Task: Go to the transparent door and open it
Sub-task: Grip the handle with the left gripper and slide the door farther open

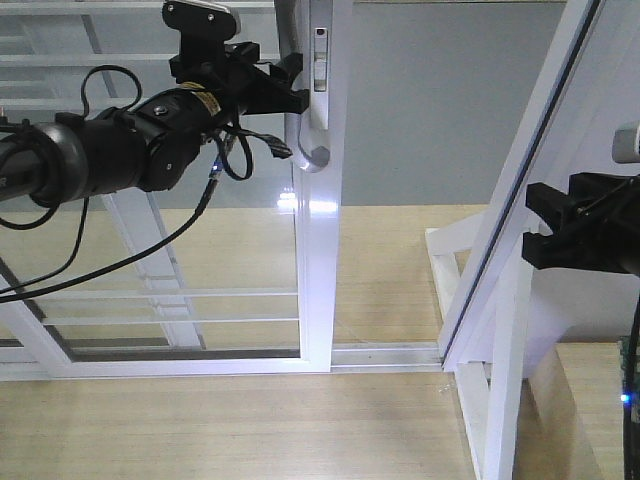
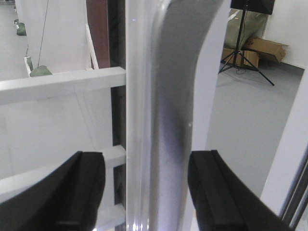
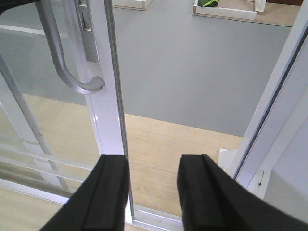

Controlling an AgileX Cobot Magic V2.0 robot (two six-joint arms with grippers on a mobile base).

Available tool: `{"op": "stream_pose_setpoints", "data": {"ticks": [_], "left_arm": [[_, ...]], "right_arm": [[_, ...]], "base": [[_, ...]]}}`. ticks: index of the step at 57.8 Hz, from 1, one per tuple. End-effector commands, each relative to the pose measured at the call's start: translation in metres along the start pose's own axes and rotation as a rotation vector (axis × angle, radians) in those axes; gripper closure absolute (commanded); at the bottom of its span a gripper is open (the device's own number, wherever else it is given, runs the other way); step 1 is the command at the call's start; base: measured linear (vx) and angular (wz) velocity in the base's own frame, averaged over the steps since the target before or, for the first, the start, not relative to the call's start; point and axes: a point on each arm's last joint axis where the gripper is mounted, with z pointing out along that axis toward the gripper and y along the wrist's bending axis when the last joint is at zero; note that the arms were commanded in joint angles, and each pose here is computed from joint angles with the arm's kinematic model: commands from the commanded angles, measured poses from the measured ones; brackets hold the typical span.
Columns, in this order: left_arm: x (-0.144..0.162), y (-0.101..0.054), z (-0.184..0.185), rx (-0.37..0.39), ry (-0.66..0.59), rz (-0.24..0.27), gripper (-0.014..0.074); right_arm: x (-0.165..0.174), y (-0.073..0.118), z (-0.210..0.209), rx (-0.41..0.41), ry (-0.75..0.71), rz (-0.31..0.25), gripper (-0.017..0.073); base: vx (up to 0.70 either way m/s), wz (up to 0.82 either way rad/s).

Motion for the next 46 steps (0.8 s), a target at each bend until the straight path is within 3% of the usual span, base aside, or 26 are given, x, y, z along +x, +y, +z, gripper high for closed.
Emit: {"op": "stream_pose_setpoints", "data": {"ticks": [1, 23, 46], "left_arm": [[-0.042, -0.004, -0.001, 0.017, -0.167, -0.012, 0.0086], [-0.03, 0.003, 0.01, -0.001, -0.137, -0.019, 0.0162], [-0.046, 0.04, -0.008, -0.107, -0.021, -0.025, 0.0171]], "right_arm": [[-0.017, -0.003, -0.005, 0.022, -0.112, -0.005, 0.0229], [-0.017, -0.003, -0.005, 0.022, -0.112, -0.005, 0.0229], [-0.017, -0.002, -0.005, 0.021, -0.107, -0.006, 0.0229]], "base": [[0.0, 0.0], [0.0, 0.0], [0.0, 0.0]]}}
